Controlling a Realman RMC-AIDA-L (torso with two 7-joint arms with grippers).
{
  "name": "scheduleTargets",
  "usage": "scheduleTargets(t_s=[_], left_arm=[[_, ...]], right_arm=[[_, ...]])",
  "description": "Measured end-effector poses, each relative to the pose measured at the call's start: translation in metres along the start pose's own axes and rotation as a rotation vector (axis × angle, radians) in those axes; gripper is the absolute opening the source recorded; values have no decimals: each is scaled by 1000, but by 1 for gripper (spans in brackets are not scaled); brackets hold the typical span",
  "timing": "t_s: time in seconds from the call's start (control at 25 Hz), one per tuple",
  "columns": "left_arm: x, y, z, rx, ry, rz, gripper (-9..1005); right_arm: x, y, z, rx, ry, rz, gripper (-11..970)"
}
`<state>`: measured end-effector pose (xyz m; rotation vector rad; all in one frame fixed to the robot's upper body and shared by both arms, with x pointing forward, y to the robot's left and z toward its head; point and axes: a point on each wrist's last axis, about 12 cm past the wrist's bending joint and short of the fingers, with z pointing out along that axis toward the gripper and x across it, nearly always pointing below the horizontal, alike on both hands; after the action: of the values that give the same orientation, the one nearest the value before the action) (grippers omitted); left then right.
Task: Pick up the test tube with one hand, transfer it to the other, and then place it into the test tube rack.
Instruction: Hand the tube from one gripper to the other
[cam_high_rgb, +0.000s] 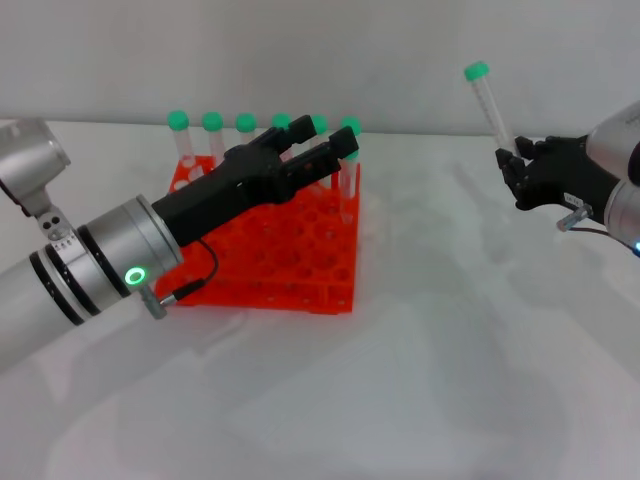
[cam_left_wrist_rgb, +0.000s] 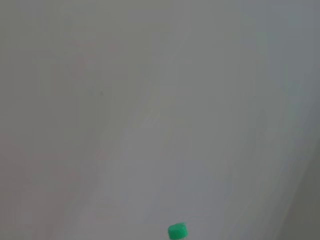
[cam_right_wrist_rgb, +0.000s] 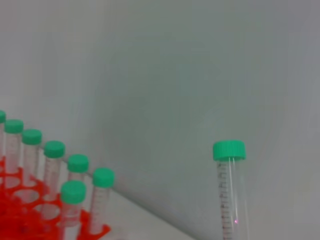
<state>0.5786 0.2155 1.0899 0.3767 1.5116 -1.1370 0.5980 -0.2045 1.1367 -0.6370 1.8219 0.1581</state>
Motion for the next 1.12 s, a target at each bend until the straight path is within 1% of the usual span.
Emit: scheduleTargets(t_s=[0.08,0.2,0.36,0.52,0.64,0.76,0.88,1.0,1.12], left_arm=[[-2,1,1,-1,-6,-19,825],[-8,5,0,-18,-19,-59,824],[-13,13,1,-50,3,-100,823],[-16,16,0,-58,11,-111,822],[-19,17,2,-58,27,-113,821],[-21,17,5,-51,34,-106,820],[-21,17,7,-45,39,-100,819],[-21,17,7,-46,42,-96,818],[-21,17,6,-48,44,-85,817]], right_arm=[[4,1,0,25,-14,2,188],[8,4,-1,27,-14,-1,188],[13,16,-1,4,-11,-17,188],[11,29,-3,-32,-22,-52,187],[7,35,-3,-56,-26,-83,187],[-1,28,2,-65,-23,-79,187],[-9,16,8,-94,2,-29,187],[-15,6,13,-158,29,37,187],[-16,-2,12,-255,19,100,187]])
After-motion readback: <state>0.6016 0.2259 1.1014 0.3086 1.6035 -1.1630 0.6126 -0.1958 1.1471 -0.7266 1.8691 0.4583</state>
